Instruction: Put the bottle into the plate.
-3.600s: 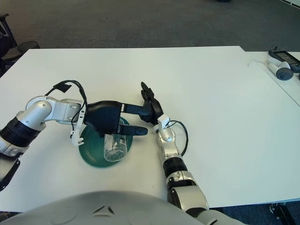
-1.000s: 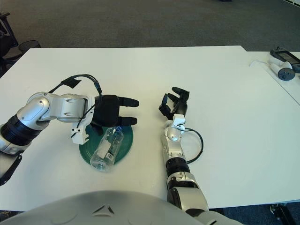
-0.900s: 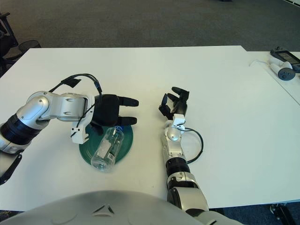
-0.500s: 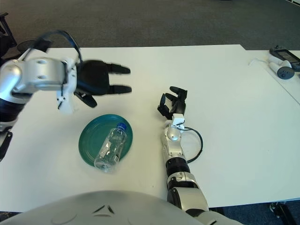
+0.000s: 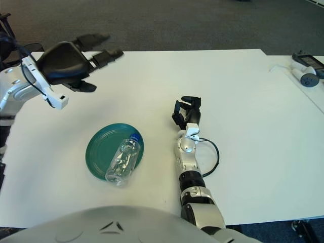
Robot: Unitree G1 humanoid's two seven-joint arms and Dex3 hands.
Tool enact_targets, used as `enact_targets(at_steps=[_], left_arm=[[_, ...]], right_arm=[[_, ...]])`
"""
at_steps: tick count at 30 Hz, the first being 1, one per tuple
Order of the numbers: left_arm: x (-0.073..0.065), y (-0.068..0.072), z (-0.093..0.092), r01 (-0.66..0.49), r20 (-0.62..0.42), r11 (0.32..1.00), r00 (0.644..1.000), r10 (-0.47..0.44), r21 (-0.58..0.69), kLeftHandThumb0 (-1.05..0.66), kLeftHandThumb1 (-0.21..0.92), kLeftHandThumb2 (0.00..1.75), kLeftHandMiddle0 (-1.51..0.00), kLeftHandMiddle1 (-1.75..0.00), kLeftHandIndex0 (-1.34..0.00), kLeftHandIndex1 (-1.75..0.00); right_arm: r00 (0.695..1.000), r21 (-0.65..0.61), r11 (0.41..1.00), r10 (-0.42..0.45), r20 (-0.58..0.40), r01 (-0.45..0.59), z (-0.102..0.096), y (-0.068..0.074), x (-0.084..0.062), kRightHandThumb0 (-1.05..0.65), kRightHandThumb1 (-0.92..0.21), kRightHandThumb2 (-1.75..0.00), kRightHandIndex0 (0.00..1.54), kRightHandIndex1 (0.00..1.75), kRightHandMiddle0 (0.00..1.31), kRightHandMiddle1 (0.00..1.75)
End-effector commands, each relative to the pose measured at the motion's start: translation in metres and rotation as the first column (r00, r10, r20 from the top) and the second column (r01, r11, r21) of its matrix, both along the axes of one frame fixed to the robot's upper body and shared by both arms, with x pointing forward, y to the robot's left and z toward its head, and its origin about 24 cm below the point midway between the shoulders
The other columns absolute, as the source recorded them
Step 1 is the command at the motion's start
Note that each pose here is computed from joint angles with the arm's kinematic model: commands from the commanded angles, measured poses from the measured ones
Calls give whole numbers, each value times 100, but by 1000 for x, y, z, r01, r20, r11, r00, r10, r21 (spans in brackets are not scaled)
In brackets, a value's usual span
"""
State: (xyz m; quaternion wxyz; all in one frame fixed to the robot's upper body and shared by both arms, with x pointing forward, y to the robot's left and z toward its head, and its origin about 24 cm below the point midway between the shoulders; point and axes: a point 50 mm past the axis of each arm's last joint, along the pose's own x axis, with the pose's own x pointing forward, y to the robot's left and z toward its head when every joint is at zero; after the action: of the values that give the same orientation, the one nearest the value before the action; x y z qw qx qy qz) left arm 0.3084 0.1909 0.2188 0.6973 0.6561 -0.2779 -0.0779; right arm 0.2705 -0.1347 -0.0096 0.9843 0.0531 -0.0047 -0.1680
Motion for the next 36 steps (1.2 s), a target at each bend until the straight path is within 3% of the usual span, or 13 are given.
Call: enact_targets(at_steps=[1,7,13,16,21,24,28,32,36], left_arm=[[6,18,-9,-85,-23,956,996,82,-280,-84,92,115,-25,-8,0,-68],[8,25,-17,-120,-46,882,993,111,-455,-78,92,111,-30,-10,0,-76],[15,35,-53,-180,-148,797,982,115,-577,-72,92,106,-33,-12,0,-79],[17,40,-61,-205,-184,777,976,117,-595,-70,92,104,-32,-12,0,-80],[18,55,-108,-352,-348,720,923,163,-598,-67,92,103,-31,-11,0,-81],[17,53,-143,-431,-437,690,881,182,-581,-67,92,103,-32,-11,0,-81],[14,46,-174,-498,-521,657,834,183,-567,-67,92,103,-33,-12,0,-82],[9,41,-199,-551,-579,612,795,178,-568,-67,92,102,-36,-14,0,-84],[3,41,-212,-579,-605,563,779,168,-590,-66,92,101,-40,-17,0,-88]], right_arm=[[961,56,998,19,-276,-4,-51,11,-40,-35,-92,-51,21,125,19,175],[961,52,999,26,-276,-12,-50,12,-40,-35,-92,-51,21,124,19,175],[960,48,999,29,-279,-16,-50,12,-41,-35,-92,-51,20,123,19,175],[960,49,999,30,-279,-17,-50,12,-41,-35,-92,-51,21,123,19,175],[959,46,999,28,-281,-16,-50,12,-42,-35,-92,-51,21,123,19,175],[960,49,999,31,-279,-18,-50,12,-42,-35,-92,-51,21,123,19,175],[960,49,998,38,-277,-25,-50,11,-42,-35,-92,-51,21,123,19,175],[959,45,999,39,-280,-27,-50,10,-43,-35,-92,-51,20,123,19,175],[958,40,999,37,-284,-27,-51,9,-44,-35,-92,-51,19,123,19,175]])
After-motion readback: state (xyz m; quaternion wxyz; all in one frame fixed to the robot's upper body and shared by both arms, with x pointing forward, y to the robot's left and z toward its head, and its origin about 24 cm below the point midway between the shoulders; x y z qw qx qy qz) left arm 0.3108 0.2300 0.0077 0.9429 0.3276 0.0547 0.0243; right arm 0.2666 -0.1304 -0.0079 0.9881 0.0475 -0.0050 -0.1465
